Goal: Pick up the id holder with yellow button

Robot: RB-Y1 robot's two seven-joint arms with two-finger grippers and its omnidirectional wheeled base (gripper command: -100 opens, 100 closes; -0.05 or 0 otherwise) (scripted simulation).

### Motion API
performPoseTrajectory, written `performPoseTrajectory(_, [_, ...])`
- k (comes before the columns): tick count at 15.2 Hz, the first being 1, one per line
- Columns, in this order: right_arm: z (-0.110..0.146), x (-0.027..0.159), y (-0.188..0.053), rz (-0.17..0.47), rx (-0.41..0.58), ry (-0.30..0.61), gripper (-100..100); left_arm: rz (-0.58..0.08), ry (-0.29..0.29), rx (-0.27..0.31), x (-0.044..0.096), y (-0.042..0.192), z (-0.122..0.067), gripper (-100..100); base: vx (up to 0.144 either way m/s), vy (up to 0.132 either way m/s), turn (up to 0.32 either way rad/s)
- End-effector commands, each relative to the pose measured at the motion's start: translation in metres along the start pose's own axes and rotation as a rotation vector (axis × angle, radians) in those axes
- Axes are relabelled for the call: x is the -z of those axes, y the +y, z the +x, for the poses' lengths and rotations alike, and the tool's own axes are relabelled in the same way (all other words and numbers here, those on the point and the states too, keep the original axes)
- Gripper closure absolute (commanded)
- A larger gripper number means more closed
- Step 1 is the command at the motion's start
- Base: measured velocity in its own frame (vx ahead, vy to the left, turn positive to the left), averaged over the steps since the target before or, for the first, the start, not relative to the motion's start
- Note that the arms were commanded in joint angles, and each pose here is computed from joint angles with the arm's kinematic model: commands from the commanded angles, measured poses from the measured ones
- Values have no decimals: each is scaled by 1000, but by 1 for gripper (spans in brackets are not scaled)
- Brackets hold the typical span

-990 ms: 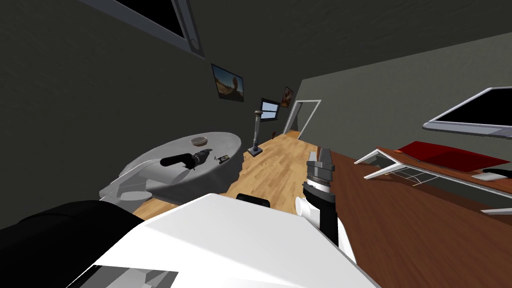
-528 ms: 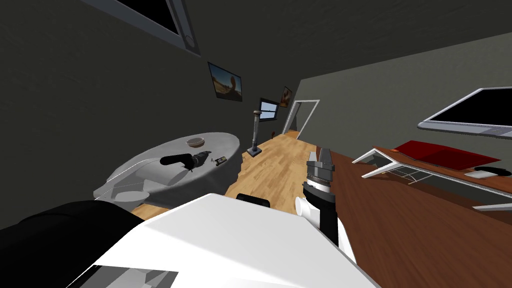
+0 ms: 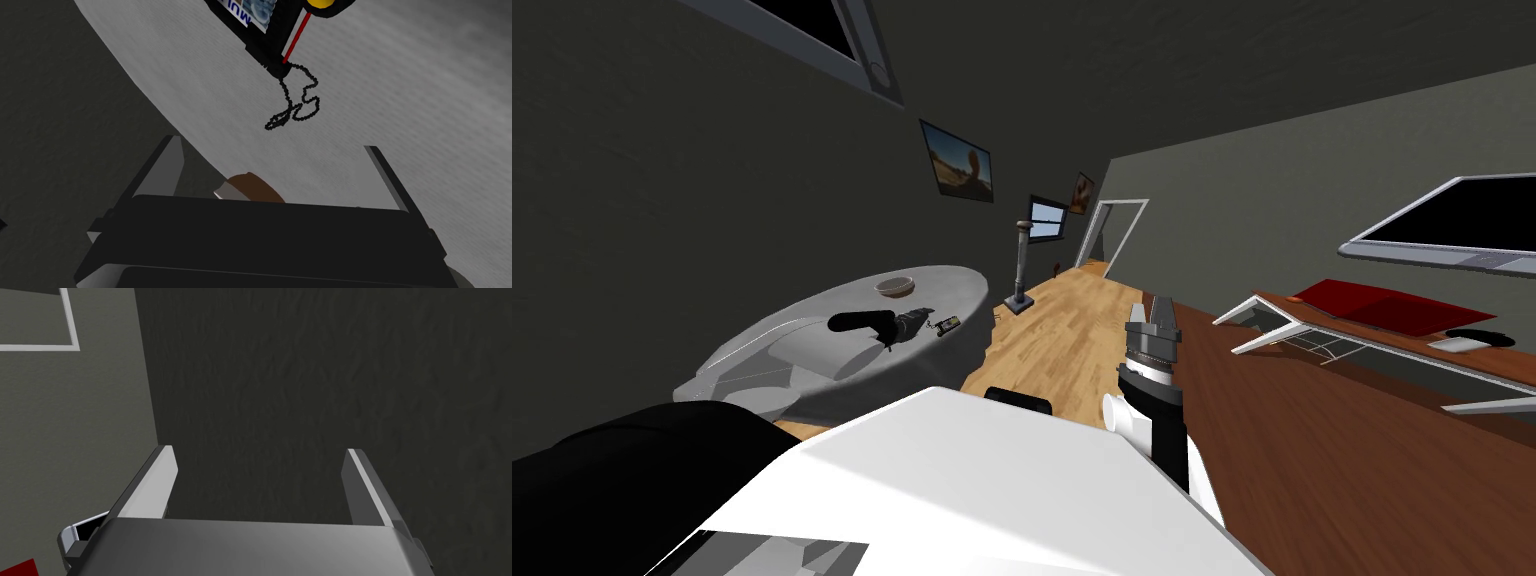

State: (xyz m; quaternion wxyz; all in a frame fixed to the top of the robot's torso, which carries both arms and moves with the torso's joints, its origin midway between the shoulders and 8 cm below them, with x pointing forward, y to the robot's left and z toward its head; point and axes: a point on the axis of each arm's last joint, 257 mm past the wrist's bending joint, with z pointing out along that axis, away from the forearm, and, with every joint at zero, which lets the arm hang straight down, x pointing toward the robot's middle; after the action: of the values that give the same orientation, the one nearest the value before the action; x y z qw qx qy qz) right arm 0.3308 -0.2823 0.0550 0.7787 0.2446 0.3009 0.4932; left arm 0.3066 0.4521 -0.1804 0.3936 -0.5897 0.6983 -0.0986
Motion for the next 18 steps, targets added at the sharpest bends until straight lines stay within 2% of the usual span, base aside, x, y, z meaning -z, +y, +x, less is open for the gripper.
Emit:
performPoseTrajectory(1, [0,0,0,0,0,0,0,-22,25,-12,6,6,13,-100,32,-8,-22])
performPoseTrajectory(2, [0,0,0,0,0,0,0,-10,11,-5,3,3,6,-100,19,-5,-6])
performPoseTrajectory(3, [0,0,0,0,0,0,0,-16,10,-1,-5,6,4,-100,8,-2,-42])
performPoseTrajectory(7, [0,0,0,0,0,0,0,-19,4,7,-18,11,0,-100,2,3,-48])
performPoseTrajectory(8, [0,0,0,0,0,0,0,-19,6,5,-13,9,2,-100,1,2,-17])
performPoseTrajectory(9, [0,0,0,0,0,0,0,-18,6,5,-14,9,2,100,0,0,0])
performPoseTrajectory(13, [0,0,0,0,0,0,0,-20,4,6,-14,10,1,100,-1,0,5])
performPoseTrajectory(17, [0,0,0,0,0,0,0,-14,13,-7,3,4,7,100,-2,-2,53])
performPoseTrajectory(18, [0,0,0,0,0,0,0,-13,11,-4,-1,4,6,100,-3,-3,18])
